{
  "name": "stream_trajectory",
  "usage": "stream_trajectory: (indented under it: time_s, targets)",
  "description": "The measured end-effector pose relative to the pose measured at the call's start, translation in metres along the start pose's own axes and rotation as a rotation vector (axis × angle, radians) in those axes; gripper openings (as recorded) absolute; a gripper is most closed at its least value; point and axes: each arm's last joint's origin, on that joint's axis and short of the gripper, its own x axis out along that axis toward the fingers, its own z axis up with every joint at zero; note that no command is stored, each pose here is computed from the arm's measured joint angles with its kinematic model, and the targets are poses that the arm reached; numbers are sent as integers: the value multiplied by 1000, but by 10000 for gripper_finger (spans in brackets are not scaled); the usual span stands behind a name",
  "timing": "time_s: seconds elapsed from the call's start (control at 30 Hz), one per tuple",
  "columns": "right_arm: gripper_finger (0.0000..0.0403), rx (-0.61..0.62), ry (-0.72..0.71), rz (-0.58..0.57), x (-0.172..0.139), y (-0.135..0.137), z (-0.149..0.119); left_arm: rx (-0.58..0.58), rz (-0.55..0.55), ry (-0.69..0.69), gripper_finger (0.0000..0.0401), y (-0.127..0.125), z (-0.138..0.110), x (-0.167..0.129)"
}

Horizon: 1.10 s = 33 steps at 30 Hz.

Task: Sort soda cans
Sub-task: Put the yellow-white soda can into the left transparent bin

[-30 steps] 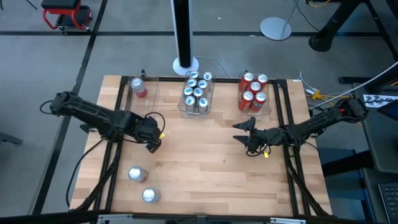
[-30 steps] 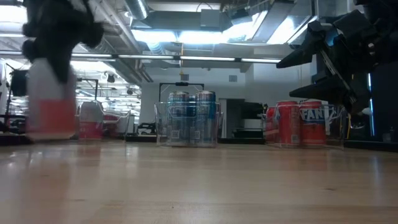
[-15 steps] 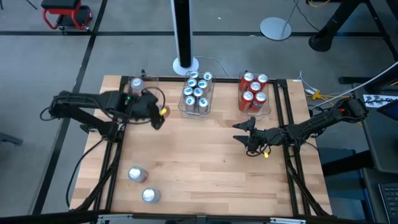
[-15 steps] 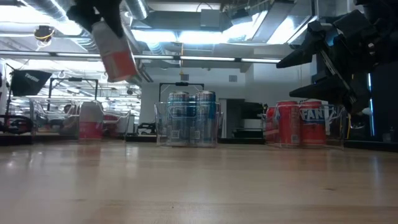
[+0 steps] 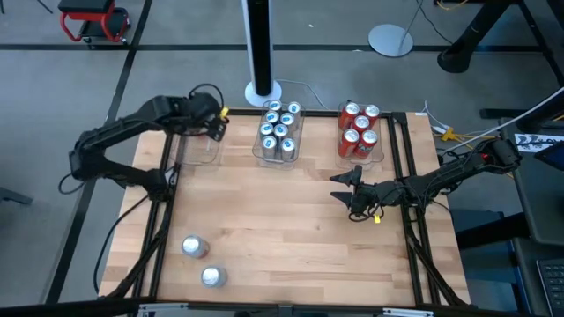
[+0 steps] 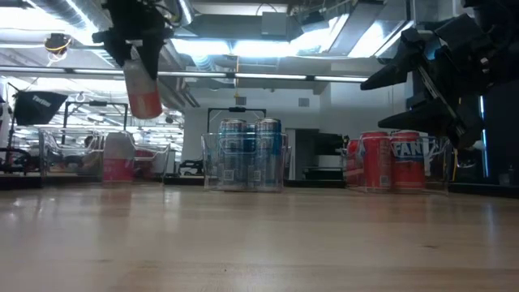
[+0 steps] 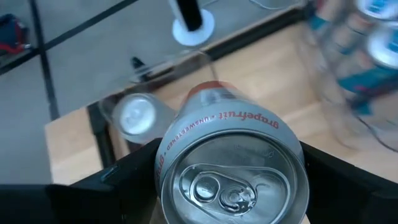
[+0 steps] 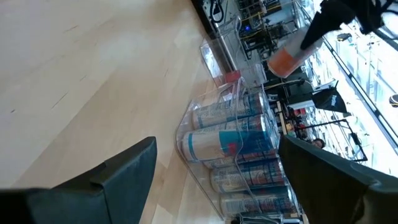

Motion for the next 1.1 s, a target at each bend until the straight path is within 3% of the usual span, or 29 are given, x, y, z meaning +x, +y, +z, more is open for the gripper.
stream_trajectory:
  time_s: [0.13,0.33,0.63,0.8,1.1]
  targets:
    - [335,-5,1,3,0,0,0,-25,44,9,298,11,9,13]
    - [335,-8,4,6,0,1,0,-24,-23,19,298,7,14,42]
    - [335,-12,13,9,0,1,-1,-59,78,106,298,18,14,87]
    - [335,-14,17,12,0,2,-1,-89,28,84,298,21,12,105]
    - [335,-16,19,15,0,2,-2,-133,61,112,298,36,-1,132]
